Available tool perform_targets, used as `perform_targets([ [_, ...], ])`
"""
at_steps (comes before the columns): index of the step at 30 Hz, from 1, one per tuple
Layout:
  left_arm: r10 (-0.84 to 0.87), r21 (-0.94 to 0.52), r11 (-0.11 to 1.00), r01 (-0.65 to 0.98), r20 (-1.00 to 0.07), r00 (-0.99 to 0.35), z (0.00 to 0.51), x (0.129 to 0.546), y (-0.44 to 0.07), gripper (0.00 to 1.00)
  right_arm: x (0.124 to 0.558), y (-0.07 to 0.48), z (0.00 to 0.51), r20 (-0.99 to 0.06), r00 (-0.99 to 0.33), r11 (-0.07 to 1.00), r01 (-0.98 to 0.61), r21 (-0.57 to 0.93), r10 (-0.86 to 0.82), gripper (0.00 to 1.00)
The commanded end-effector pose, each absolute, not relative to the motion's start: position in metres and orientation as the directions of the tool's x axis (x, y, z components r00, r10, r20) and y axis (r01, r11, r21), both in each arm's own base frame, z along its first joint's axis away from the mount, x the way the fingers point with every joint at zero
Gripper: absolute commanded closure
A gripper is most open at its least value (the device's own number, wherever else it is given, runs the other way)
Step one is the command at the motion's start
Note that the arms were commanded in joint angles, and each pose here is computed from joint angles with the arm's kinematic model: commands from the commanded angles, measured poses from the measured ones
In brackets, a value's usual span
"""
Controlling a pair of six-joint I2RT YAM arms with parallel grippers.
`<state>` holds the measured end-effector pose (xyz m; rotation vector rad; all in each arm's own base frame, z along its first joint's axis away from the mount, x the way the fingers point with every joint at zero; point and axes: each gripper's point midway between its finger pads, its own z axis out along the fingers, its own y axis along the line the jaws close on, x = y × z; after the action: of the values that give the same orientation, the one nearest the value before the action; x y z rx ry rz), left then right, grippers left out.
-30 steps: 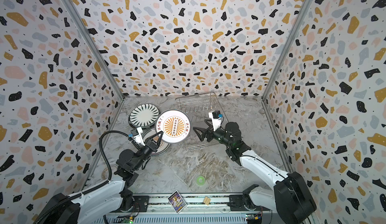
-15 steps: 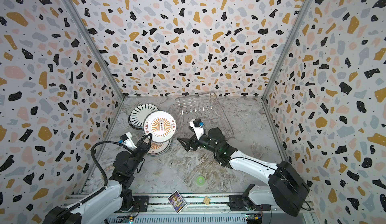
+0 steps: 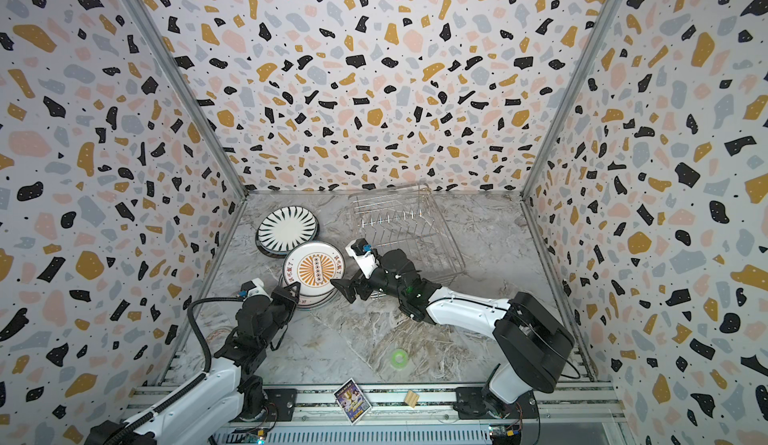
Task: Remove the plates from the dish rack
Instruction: 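Lower the sunburst plate onto the plate stack with the left gripper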
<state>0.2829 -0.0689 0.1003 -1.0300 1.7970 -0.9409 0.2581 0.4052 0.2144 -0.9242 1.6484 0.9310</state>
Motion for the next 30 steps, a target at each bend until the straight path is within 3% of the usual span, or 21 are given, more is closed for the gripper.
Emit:
perform_targets([
  [1, -0.939, -0.910, 0.302, -0.285, -0.234, -0.250, 0.111, 0.290, -0.063, 1.00, 0.260, 0.415, 0.226, -0.971, -0.194, 0.413, -0.903, 0.121, -0.138, 0.01],
  [14, -0.972, -0.888, 0.227, -0.399, -0.179, -0.153, 0.080, 0.275, -0.043, 1.00, 0.267, 0.417, 0.209, -0.963, -0.225, 0.440, -0.887, 0.141, -0.145, 0.00],
  [24, -0.977, -0.893, 0.209, -0.399, -0.171, -0.130, 0.079, 0.275, -0.040, 1.00, 0.267, 0.417, 0.203, -0.960, -0.238, 0.446, -0.882, 0.150, -0.148, 0.00],
  [30, -0.971, -0.877, 0.231, -0.420, -0.180, -0.158, 0.074, 0.278, -0.044, 0.93, 0.269, 0.416, 0.201, -0.958, -0.243, 0.458, -0.876, 0.151, -0.149, 0.00],
])
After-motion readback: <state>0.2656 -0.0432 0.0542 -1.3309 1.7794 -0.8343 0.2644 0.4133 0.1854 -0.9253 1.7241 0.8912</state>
